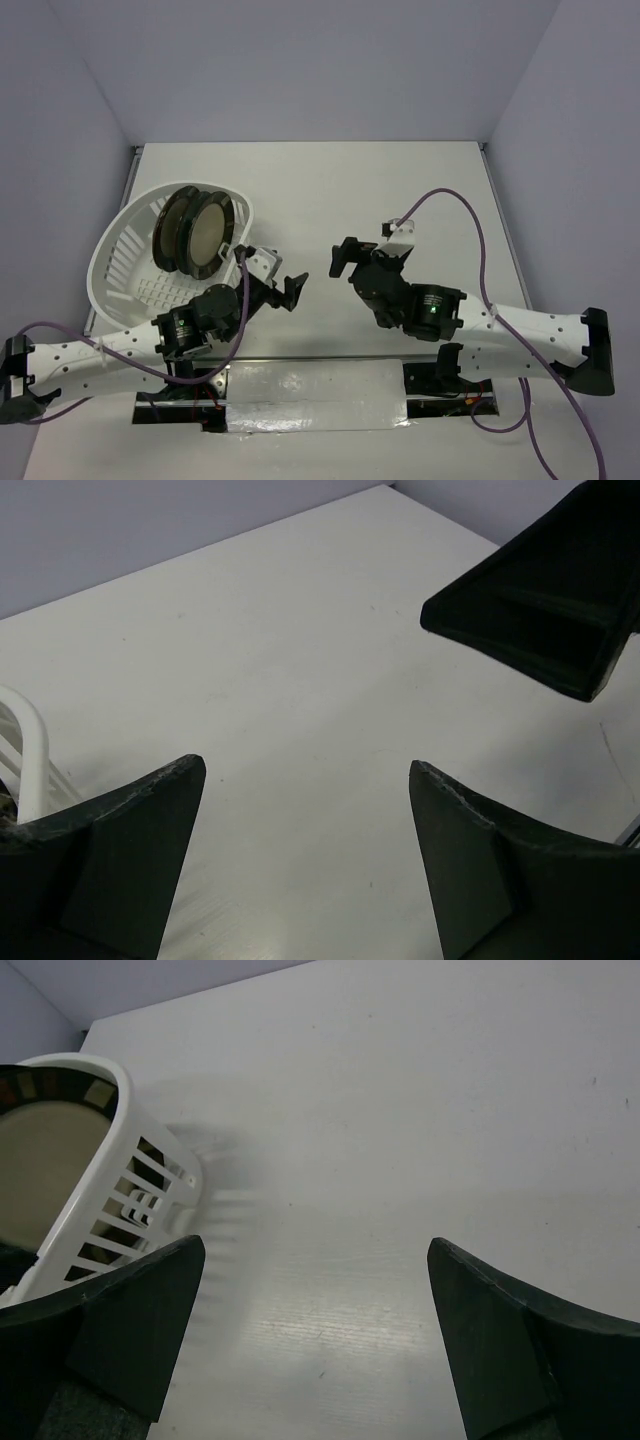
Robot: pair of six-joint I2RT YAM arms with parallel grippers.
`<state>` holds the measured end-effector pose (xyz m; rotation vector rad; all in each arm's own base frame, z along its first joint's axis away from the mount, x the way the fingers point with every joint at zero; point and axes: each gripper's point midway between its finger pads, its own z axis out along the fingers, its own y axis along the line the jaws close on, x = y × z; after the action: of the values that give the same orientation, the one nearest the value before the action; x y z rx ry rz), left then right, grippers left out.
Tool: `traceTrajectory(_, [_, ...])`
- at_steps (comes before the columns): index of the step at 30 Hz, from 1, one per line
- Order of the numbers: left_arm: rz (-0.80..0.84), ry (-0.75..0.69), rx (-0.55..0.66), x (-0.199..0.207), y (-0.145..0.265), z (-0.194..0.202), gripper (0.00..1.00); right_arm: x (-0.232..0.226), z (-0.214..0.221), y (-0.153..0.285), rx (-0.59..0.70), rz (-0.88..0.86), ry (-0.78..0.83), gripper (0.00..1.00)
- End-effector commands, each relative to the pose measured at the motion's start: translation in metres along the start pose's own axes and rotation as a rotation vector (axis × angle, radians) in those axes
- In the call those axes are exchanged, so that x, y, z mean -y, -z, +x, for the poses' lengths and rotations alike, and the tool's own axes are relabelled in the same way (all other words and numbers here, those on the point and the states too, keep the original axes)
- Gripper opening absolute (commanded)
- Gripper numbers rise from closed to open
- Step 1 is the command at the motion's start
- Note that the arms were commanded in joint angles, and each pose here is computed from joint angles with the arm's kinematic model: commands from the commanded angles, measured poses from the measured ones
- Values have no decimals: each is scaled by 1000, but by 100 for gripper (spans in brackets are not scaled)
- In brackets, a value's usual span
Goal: Unload the plates from the dish rack
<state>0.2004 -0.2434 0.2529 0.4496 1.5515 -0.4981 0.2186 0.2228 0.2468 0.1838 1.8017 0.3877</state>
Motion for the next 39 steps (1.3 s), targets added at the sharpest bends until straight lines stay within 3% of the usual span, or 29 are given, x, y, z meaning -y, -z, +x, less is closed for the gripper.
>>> traceTrajectory(1, [-20,1,64,-1,-3,-30,93,-2,-19,4,46,-21,-68,100])
traceTrajectory(5, [-183,-14,58,-28,-2,-48,79,2,-21,6,61,-21,-52,100])
traceTrajectory(10, [-378,-66,16,-60,-9,-74,82,7,-22,7,76,-20,-16,97])
traceTrajectory(12, [-433,-97,-104,-80,-24,-58,81,7,-27,9,76,-29,-15,97])
traceTrajectory(14, [-380,-41,-132,-79,-42,-76,78,11,-33,11,97,-30,-26,97])
traceTrajectory(15, [-426,-73,-232,-97,-50,-57,77,15,-27,10,97,-31,-14,97])
traceTrajectory(17, [-480,-112,-316,-110,-54,-59,64,14,-29,12,123,-67,-32,97])
traceTrajectory(19, [-558,-159,-327,-124,-49,-74,59,12,-35,15,141,-94,-54,96])
traceTrajectory(23, [-660,-188,-357,-155,-38,-78,59,14,-40,22,150,-144,-73,95])
traceTrajectory(27, [-624,-126,-438,-178,-36,-72,55,16,-46,23,177,-150,-105,94])
traceTrajectory(30, [-647,-123,-529,-200,-30,-59,62,12,-42,21,156,-150,-72,94])
traceTrajectory(34, [-646,-133,-697,-217,-16,-30,55,6,-37,18,134,-138,-50,94])
traceTrajectory(39, [-647,-130,-684,-224,-2,-30,55,5,-32,15,121,-128,-28,94])
